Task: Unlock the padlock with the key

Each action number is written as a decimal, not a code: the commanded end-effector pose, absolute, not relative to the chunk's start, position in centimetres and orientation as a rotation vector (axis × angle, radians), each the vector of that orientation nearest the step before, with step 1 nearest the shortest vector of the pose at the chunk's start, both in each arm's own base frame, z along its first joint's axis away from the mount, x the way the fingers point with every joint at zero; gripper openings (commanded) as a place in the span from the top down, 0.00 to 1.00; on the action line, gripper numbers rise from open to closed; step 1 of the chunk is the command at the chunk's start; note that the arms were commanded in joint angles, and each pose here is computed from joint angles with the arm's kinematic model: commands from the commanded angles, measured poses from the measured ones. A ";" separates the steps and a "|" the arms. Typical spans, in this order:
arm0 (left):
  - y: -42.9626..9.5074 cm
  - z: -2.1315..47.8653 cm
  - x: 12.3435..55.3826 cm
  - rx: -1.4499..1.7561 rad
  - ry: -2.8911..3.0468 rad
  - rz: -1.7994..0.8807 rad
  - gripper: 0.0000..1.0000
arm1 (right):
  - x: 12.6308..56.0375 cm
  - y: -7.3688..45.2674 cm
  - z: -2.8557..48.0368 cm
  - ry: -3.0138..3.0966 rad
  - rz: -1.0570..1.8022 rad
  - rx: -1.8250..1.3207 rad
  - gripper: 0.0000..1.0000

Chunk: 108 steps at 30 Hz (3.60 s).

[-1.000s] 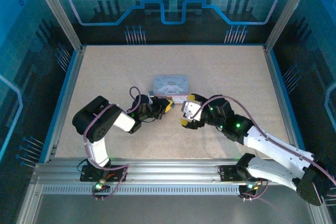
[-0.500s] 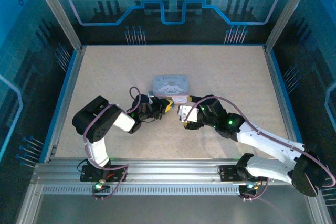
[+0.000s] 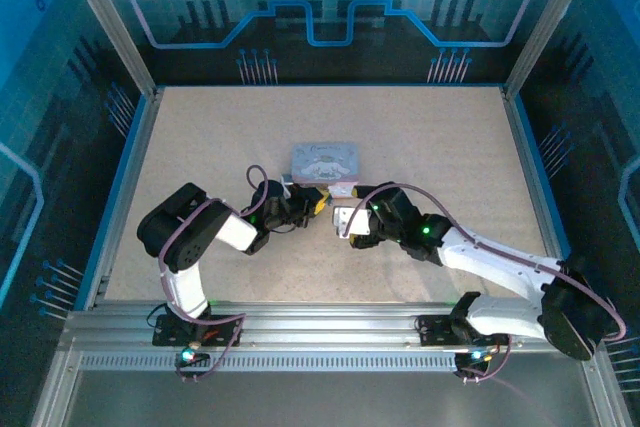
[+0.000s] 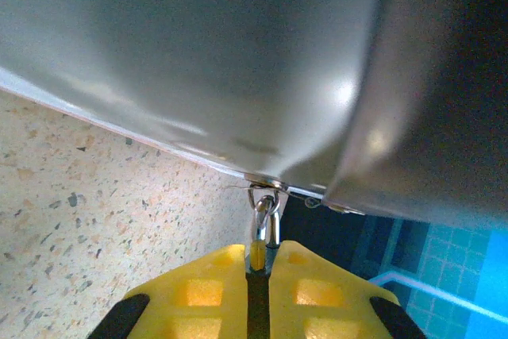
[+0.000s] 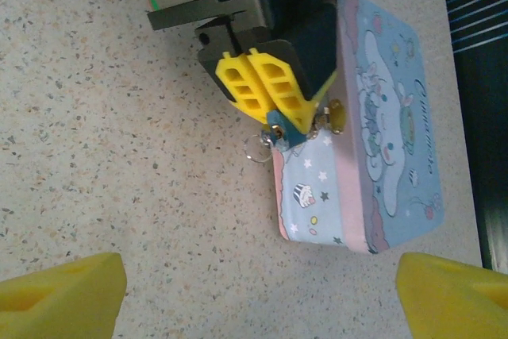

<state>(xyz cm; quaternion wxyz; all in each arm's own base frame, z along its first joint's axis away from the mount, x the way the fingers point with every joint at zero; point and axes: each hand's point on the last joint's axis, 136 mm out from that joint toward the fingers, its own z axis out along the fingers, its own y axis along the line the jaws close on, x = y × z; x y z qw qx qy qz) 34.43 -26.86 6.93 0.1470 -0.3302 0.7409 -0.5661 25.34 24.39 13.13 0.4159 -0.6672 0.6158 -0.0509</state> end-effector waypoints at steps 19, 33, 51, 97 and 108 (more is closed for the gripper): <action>-27.3 10.0 35.0 -0.948 2.046 -1.730 0.98 | 28.2 28.0 10.0 1.475 -0.079 -1.712 0.30; -27.3 9.9 34.9 -0.953 2.046 -1.731 0.98 | 30.2 29.0 9.6 1.506 -0.087 -1.651 0.58; -27.4 9.5 34.8 -0.962 2.050 -1.737 0.98 | 31.8 29.1 9.1 1.544 -0.147 -1.589 0.75; -26.0 7.9 33.7 -0.944 2.142 -1.576 0.65 | 32.6 28.9 7.9 1.953 0.068 -1.074 1.00; -20.2 10.8 31.9 -0.798 2.266 -1.164 0.46 | 31.0 28.4 6.5 2.097 0.313 -0.842 1.00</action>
